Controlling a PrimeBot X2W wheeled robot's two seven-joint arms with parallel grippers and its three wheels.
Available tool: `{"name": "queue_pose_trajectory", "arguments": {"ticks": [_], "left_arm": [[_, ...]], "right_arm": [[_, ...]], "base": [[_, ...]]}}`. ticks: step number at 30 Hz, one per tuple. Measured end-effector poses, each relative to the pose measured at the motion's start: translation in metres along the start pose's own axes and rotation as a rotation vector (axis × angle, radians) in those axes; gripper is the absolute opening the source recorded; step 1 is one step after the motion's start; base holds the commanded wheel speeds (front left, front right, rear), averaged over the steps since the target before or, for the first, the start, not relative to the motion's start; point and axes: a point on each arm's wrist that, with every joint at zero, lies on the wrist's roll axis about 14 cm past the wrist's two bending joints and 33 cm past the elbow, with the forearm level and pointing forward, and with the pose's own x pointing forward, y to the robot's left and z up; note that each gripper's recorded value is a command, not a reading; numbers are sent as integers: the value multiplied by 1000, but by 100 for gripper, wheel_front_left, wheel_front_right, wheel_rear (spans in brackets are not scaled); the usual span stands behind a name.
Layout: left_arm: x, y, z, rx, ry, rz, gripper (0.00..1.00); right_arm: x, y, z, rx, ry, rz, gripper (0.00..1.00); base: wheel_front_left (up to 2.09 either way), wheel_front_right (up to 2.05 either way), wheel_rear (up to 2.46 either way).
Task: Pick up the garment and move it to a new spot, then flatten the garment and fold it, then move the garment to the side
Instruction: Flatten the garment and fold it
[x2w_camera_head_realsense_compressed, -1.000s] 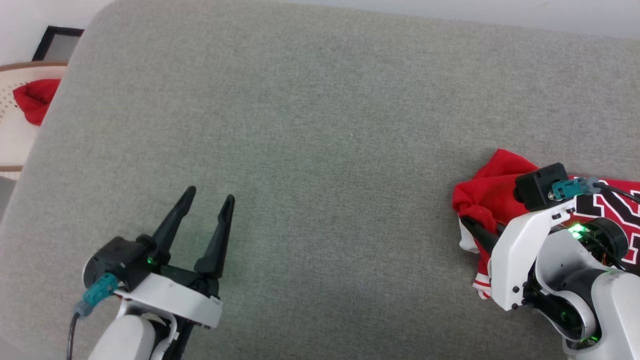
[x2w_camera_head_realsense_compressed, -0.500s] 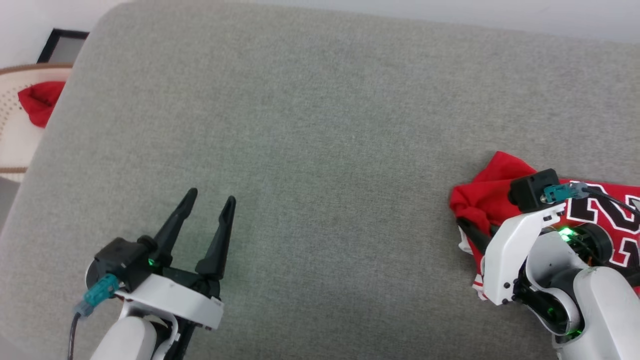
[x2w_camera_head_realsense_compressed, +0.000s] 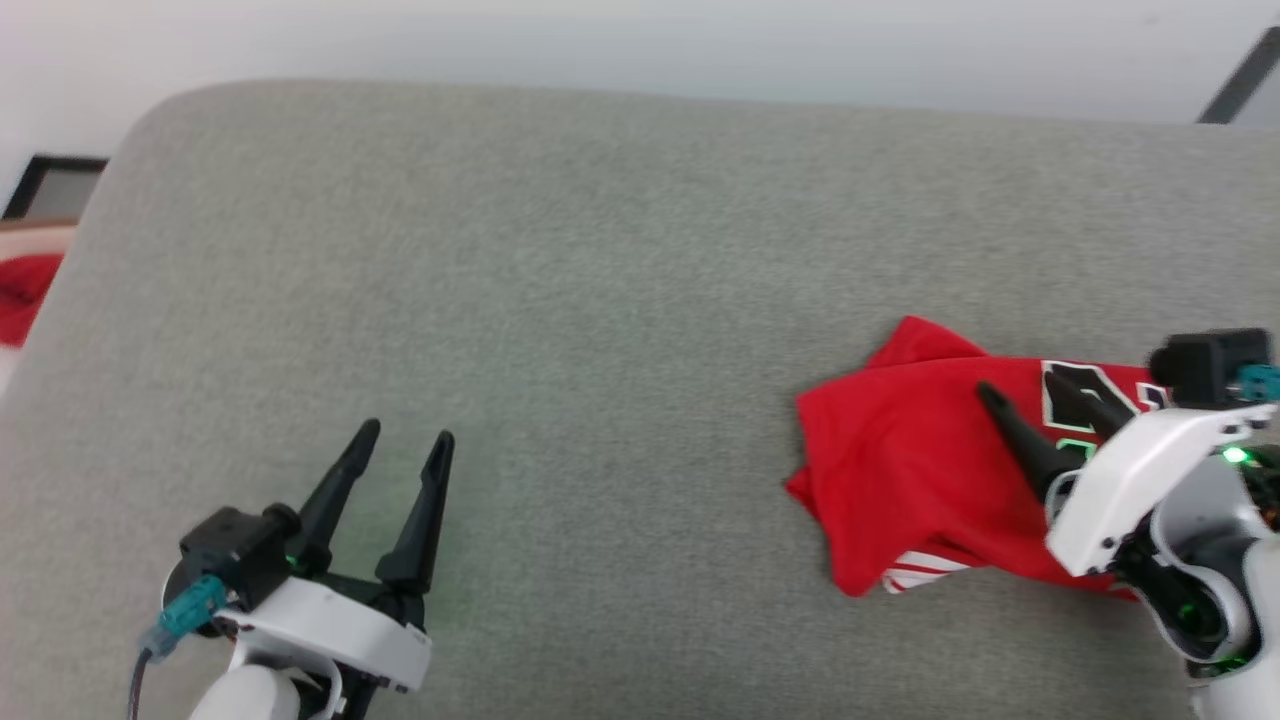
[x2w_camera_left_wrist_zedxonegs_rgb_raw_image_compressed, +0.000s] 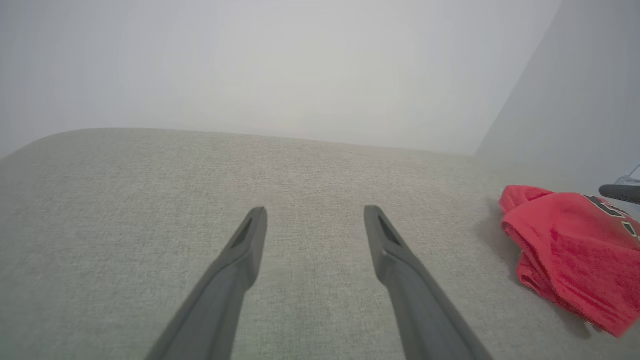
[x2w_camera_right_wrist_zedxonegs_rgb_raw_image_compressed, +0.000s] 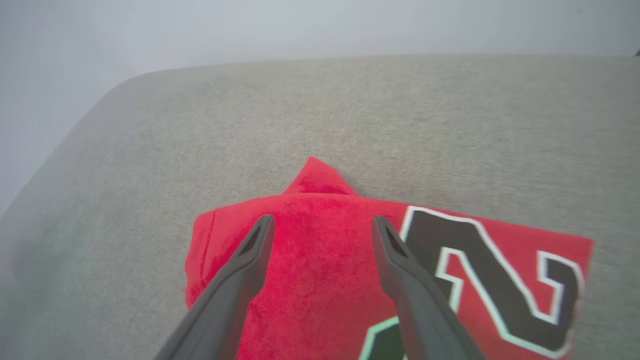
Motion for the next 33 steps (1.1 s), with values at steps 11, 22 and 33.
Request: {"name": "queue_pose_trajectory", "arguments": {"ticks": [11,22,33], "left_arm": [[1,-13,-11,-23,35,-33,100],[-7,-5,-12,-17,37,5,100],[-34,2,2,35,-11,44,100]], "right_arm": [[-62,-54,16,22,-191,-173,100],[-106,-56,15,19,-381,-235,100],[-128,-43,8,-21,-465,-249,100]], "base": [[0,0,0],[0,0,0],[0,0,0]]}}
